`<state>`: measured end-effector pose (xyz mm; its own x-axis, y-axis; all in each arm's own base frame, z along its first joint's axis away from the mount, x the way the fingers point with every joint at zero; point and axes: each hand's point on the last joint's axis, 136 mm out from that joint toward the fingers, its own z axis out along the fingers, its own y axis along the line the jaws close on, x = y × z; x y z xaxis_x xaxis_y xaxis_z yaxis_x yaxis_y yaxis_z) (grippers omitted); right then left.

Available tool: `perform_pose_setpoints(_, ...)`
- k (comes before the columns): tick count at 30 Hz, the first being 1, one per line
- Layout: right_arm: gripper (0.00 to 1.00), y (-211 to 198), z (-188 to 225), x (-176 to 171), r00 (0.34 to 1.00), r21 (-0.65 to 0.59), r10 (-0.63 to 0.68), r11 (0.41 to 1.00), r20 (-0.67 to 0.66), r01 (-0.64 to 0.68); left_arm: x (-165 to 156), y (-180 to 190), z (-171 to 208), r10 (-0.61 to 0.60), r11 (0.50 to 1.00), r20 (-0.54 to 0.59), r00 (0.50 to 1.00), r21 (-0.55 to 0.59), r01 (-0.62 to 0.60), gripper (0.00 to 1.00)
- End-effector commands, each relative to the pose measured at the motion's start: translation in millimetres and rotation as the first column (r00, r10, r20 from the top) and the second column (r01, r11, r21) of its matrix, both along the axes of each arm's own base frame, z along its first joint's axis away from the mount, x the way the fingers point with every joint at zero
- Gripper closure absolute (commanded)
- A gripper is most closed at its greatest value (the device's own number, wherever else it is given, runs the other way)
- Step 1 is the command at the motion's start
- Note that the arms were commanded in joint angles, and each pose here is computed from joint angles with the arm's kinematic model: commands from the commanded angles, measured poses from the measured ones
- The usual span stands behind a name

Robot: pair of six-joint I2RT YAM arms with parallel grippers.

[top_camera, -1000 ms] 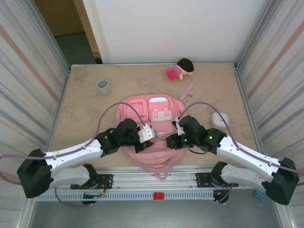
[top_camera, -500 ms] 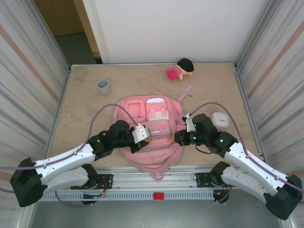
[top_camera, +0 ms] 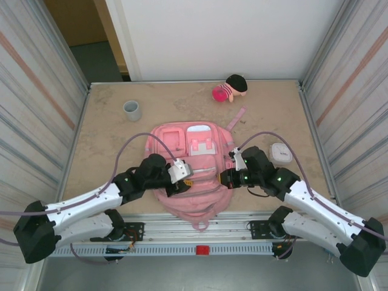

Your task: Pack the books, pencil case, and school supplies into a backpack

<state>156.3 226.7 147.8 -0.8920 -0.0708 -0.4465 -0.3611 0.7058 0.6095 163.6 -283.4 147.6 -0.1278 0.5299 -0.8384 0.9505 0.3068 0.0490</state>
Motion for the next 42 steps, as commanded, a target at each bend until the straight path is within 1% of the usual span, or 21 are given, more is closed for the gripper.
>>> perform_pose_setpoints(1, 1.0, 18.0, 24.2, -1.1, 0.997, 0.047, 0.049, 0.998, 0.062, -0.052, 10.0, -7.9, 17.2, 0.017, 0.999, 0.019, 1.0, -0.045, -0.016, 0.63)
perform_pose_setpoints(3, 1.0, 24.1, 24.5, -4.7, 0.995, 0.049, 0.068, 0.996, 0.066, -0.072, 11.3, -10.7, 18.5, 0.019, 0.998, 0.016, 1.0, -0.053, -0.018, 0.61)
perform_pose_setpoints(4, 1.0, 26.5, 25.2, -5.5, 0.995, 0.049, 0.075, 0.996, 0.068, -0.078, 10.9, -13.0, 21.1, 0.013, 0.998, 0.02, 1.0, -0.062, -0.012, 0.58)
perform_pose_setpoints(6, 1.0, 30.5, 24.4, -6.2, 0.995, 0.05, 0.081, 0.995, 0.061, -0.084, 9.4, -19.7, 28.0, -0.008, 0.996, 0.033, 0.999, -0.084, 0.011, 0.48)
perform_pose_setpoints(8, 1.0, 34.5, 24.3, -6.7, 0.994, 0.058, 0.091, 0.994, 0.053, -0.094, 8.2, -25.2, 31.6, -0.028, 0.996, 0.044, 0.999, -0.087, 0.032, 0.43)
perform_pose_setpoints(11, 1.0, 39.1, 27.6, -8.0, 0.992, 0.067, 0.109, 0.991, 0.056, -0.112, 7.3, -32.4, 31.5, -0.053, 0.995, 0.046, 0.997, -0.079, 0.057, 0.4)
perform_pose_setpoints(13, 1.0, 39.9, 29.5, -8.1, 0.992, 0.07, 0.114, 0.991, 0.061, -0.118, 8.4, -35.8, 28.9, -0.061, 0.996, 0.044, 0.997, -0.068, 0.064, 0.41)
perform_pose_setpoints(17, 1.0, 36.8, 29.5, -7.8, 0.992, 0.062, 0.107, 0.992, 0.066, -0.111, 10.3, -40.7, 25.4, -0.069, 0.996, 0.044, 0.997, -0.06, 0.072, 0.46)
perform_pose_setpoints(19, 1.0, 34.8, 29.4, -7.8, 0.993, 0.058, 0.102, 0.993, 0.067, -0.106, 9.6, -42.8, 24.8, -0.078, 0.995, 0.044, 0.996, -0.062, 0.081, 0.6)
perform_pose_setpoints(20, 1.0, 33.1, 29.2, -7.1, 0.993, 0.055, 0.094, 0.994, 0.068, -0.098, 9.4, -43.4, 25.2, -0.081, 0.994, 0.045, 0.996, -0.064, 0.084, 0.71)
perform_pose_setpoints(22, 1.0, 27.2, 25.7, -4.3, 0.995, 0.036, 0.067, 0.997, 0.067, -0.07, 9.2, -43.3, 25.7, -0.083, 0.994, 0.049, 0.995, -0.066, 0.086, 0.84)
perform_pose_setpoints(24, 1.0, 17.0, 20.8, 1.6, 0.998, 0.01, 0.017, 1.0, 0.064, -0.018, 8.0, -41.7, 25.2, -0.085, 0.994, 0.052, 0.995, -0.065, 0.088, 0.92)
perform_pose_setpoints(26, 1.0, -0.1, 13.3, 11.8, 0.997, -0.03, -0.064, 0.997, 0.053, 0.066, 5.6, -38.5, 24.4, -0.09, 0.994, 0.055, 0.994, -0.058, 0.093, 0.95)
perform_pose_setpoints(29, 1.0, -25.1, 4.9, 26.5, 0.985, -0.072, -0.167, 0.983, 0.051, 0.171, 2.5, -30.0, 21.8, -0.088, 0.995, 0.074, 0.993, -0.046, 0.092, 0.96)
perform_pose_setpoints(32, 1.0, -37.7, 0.5, 37.4, 0.977, -0.074, -0.207, 0.975, 0.059, 0.211, -3.5, -22.8, 24.1, -0.1, 0.993, 0.104, 0.99, -0.059, 0.107, 0.96)
perform_pose_setpoints(35, 1.0, -35.0, 3.8, 45.7, 0.978, -0.044, -0.199, 0.978, 0.071, 0.202, -14.8, -21.1, 32.0, -0.148, 0.981, 0.131, 0.98, -0.105, 0.162, 0.96)
perform_pose_setpoints(39, 1.0, -18.2, 12.3, 56.0, 0.981, 0.023, -0.174, 0.985, 0.089, 0.173, -27.8, -25.9, 42.2, -0.22, 0.953, 0.175, 0.96, -0.172, 0.25, 0.96)
perform_pose_setpoints(42, 1.0, -15.3, 8.7, 68.4, 0.969, 0.043, -0.231, 0.973, 0.084, 0.228, -34.9, -31.3, 45.7, -0.271, 0.934, 0.18, 0.946, -0.19, 0.303, 0.96)
